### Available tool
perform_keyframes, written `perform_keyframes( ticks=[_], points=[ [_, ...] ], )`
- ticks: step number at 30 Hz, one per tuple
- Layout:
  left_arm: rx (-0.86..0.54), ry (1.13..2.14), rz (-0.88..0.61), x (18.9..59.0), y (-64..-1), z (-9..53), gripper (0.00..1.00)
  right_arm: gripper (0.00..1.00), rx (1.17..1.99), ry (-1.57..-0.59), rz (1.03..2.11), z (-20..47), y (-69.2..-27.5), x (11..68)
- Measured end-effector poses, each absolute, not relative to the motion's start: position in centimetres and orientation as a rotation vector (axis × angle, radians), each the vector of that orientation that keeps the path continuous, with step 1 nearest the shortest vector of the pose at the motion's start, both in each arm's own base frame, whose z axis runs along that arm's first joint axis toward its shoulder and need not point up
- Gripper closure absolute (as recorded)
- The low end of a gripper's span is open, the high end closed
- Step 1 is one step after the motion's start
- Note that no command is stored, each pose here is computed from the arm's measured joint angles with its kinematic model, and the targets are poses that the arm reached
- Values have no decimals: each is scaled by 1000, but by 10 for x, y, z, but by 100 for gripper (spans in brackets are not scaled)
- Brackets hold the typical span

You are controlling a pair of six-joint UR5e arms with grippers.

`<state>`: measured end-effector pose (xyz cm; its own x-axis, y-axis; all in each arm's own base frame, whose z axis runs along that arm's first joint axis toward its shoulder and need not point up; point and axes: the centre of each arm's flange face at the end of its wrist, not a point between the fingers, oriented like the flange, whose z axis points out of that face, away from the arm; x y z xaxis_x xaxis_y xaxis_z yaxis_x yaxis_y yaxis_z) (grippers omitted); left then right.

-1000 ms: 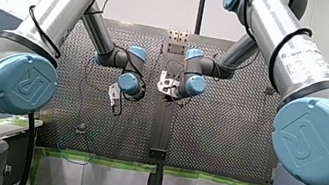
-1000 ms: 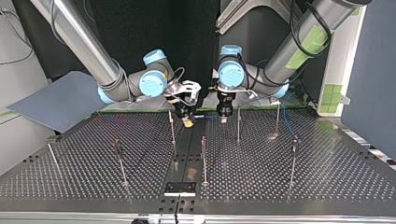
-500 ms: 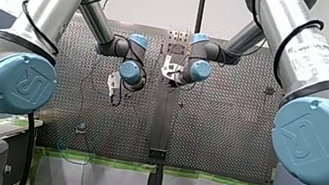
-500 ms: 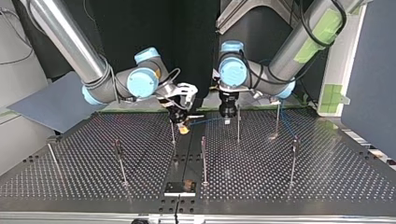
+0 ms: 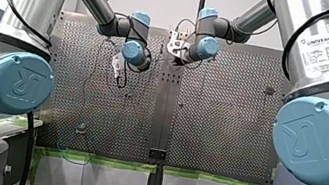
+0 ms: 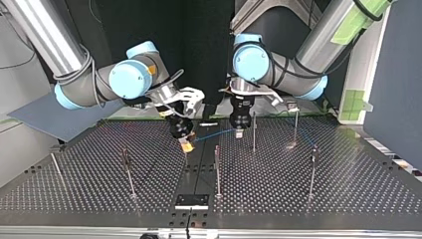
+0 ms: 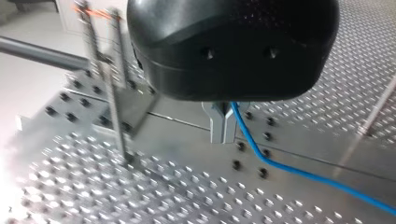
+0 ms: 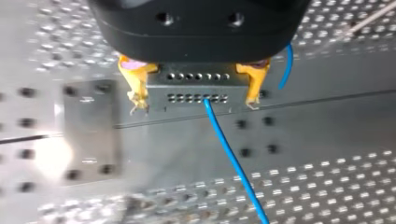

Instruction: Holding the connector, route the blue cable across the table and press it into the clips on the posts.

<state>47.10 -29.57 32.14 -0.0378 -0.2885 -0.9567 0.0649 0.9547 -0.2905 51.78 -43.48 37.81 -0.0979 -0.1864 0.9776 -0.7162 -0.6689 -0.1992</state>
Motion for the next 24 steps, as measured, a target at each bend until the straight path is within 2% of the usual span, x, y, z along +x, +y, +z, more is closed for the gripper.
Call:
perform_keyframes(
  ticks=[10, 24],
  points=[
    [-169, 1556, -311, 456, -298, 349, 98, 100, 1756, -968, 1844, 405, -426, 511],
    [-188, 1459, -378, 480, -291, 376, 98, 100, 1776, -936, 1879, 408, -429, 511]
  ],
)
